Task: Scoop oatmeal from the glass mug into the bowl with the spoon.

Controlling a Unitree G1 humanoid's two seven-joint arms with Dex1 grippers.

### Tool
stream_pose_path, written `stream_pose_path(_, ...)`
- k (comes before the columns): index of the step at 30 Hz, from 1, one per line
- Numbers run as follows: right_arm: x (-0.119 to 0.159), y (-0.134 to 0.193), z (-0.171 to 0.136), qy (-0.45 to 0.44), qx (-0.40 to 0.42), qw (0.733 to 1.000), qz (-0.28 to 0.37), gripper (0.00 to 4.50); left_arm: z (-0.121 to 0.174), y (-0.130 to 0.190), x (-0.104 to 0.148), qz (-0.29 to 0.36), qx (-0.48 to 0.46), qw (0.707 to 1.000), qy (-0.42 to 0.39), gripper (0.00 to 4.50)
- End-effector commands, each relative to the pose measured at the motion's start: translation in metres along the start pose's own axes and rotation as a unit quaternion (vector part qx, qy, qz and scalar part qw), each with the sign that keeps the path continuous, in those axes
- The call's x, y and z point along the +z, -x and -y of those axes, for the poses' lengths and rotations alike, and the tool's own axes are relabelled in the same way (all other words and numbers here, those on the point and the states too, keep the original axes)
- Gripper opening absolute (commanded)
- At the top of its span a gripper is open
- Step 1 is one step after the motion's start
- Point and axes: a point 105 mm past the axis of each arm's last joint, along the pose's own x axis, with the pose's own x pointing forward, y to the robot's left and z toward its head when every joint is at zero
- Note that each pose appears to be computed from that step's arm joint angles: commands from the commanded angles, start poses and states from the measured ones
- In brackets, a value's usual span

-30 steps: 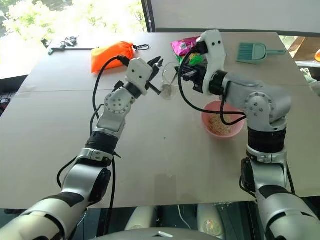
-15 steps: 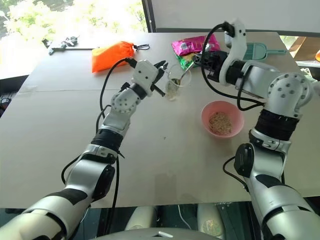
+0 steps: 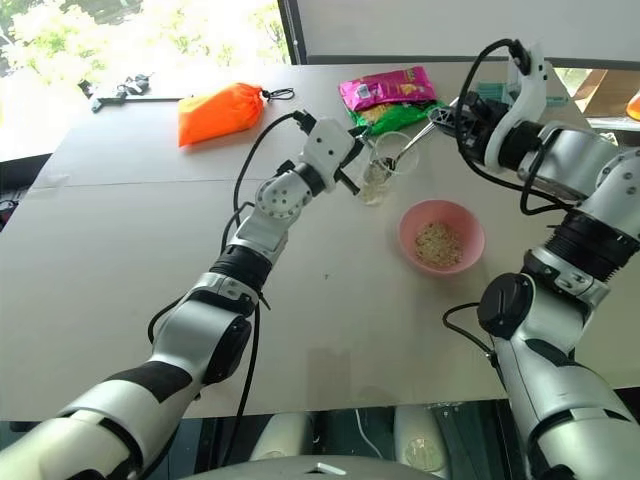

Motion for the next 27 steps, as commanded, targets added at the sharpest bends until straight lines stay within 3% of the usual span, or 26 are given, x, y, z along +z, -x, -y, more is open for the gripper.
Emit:
stream_pose_path(1,0.022,0.011,-0.014,0.014,0.022,0.999,0.036,0.0,0.009,-0.006,0.012,0.019,-0.02,1.0,-0.012,0.04)
stream_pose_path(27,0.038,0.03,0.0,-0.029,0.01,0.998,0.054,0.0,0.014,-0.006,-0.001,-0.02,-0.028,0.999,-0.003,0.04)
